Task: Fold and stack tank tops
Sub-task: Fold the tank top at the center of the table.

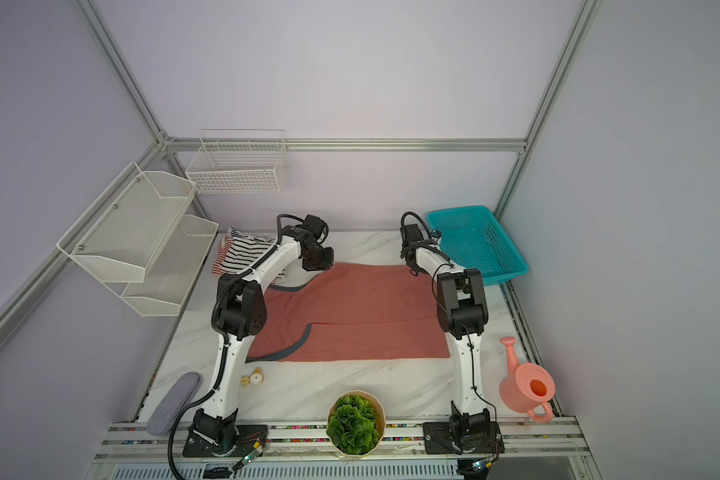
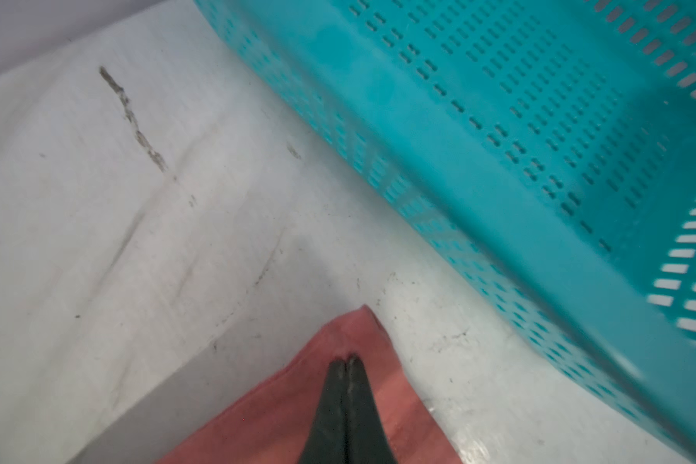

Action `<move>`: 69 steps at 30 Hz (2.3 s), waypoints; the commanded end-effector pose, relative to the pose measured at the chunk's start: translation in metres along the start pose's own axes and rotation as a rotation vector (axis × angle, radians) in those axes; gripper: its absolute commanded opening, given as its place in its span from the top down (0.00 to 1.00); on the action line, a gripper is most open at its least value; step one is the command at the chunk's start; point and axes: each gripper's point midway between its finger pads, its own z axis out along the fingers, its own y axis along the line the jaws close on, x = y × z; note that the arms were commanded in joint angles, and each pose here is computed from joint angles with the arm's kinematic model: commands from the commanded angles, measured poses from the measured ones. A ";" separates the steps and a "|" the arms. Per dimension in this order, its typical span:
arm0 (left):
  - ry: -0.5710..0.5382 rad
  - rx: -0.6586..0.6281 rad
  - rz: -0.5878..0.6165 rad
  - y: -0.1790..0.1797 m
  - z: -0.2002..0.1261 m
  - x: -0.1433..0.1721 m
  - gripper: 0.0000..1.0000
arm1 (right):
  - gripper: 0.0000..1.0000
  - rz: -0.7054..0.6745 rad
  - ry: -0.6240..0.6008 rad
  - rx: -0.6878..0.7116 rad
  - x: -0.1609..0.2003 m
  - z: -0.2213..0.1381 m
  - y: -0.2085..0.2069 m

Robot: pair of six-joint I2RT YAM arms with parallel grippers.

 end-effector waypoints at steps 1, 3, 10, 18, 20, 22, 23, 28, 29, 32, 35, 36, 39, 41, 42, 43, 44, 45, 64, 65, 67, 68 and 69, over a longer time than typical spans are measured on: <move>-0.048 -0.015 0.059 -0.007 -0.034 -0.002 1.00 | 1.00 0.020 -0.058 -0.008 -0.018 -0.022 -0.009; -0.047 -0.031 0.069 -0.006 -0.035 0.001 1.00 | 1.00 0.014 -0.050 -0.018 -0.014 -0.027 -0.011; -0.009 -0.071 0.079 -0.002 -0.035 0.020 1.00 | 1.00 -0.021 -0.010 -0.019 0.015 -0.036 -0.022; 0.033 -0.117 0.062 0.006 -0.036 0.046 1.00 | 1.00 -0.038 0.010 -0.016 0.043 -0.054 -0.034; 0.041 -0.126 0.060 0.008 -0.037 0.052 1.00 | 1.00 -0.043 0.016 -0.007 0.050 -0.057 -0.039; 0.047 -0.138 0.066 0.008 -0.039 0.059 1.00 | 1.00 -0.047 0.020 0.003 0.057 -0.061 -0.044; 0.050 -0.142 0.070 0.007 -0.039 0.061 1.00 | 1.00 -0.047 0.020 0.004 0.059 -0.063 -0.045; 0.071 -0.159 0.072 0.010 -0.041 0.075 1.00 | 1.00 -0.060 0.031 0.035 0.070 -0.069 -0.059; 0.073 -0.164 0.073 0.010 -0.041 0.078 1.00 | 1.00 -0.063 0.030 0.041 0.071 -0.070 -0.061; 0.074 -0.173 0.084 0.010 -0.045 0.084 1.00 | 1.00 -0.072 0.040 0.058 0.078 -0.072 -0.068; 0.085 -0.183 0.096 0.010 -0.046 0.092 1.00 | 1.00 -0.078 0.048 0.067 0.084 -0.074 -0.075; 0.091 -0.189 0.100 0.011 -0.046 0.096 0.99 | 1.00 -0.080 0.054 0.073 0.086 -0.074 -0.078; 0.112 -0.199 0.108 0.012 -0.045 0.107 0.97 | 1.00 -0.091 0.075 0.087 0.096 -0.074 -0.085; 0.124 -0.206 0.112 0.014 -0.044 0.113 0.91 | 1.00 -0.096 0.089 0.097 0.102 -0.074 -0.089; 0.131 -0.212 0.113 0.016 -0.044 0.117 0.83 | 1.00 -0.100 0.099 0.100 0.105 -0.074 -0.091; 0.137 -0.217 0.117 0.017 -0.044 0.121 0.74 | 0.91 -0.103 0.105 0.098 0.107 -0.075 -0.092; 0.140 -0.221 0.119 0.018 -0.046 0.122 0.67 | 0.84 -0.105 0.110 0.098 0.109 -0.075 -0.093; 0.143 -0.225 0.120 0.019 -0.048 0.125 0.61 | 0.82 -0.106 0.111 0.094 0.110 -0.078 -0.093; 0.139 -0.102 0.102 -0.020 -0.039 0.107 0.45 | 0.73 -0.054 0.098 -0.075 0.092 -0.090 -0.052; 0.144 -0.097 0.103 -0.021 -0.038 0.109 0.47 | 0.73 -0.053 0.107 -0.089 0.094 -0.087 -0.048; 0.150 -0.098 0.102 -0.020 -0.035 0.112 0.50 | 0.73 -0.049 0.123 -0.115 0.100 -0.081 -0.040; 0.152 -0.099 0.103 -0.019 -0.035 0.113 0.52 | 0.73 -0.051 0.133 -0.119 0.103 -0.078 -0.038; 0.157 -0.102 0.105 -0.017 -0.034 0.116 0.54 | 0.73 -0.054 0.140 -0.123 0.107 -0.075 -0.036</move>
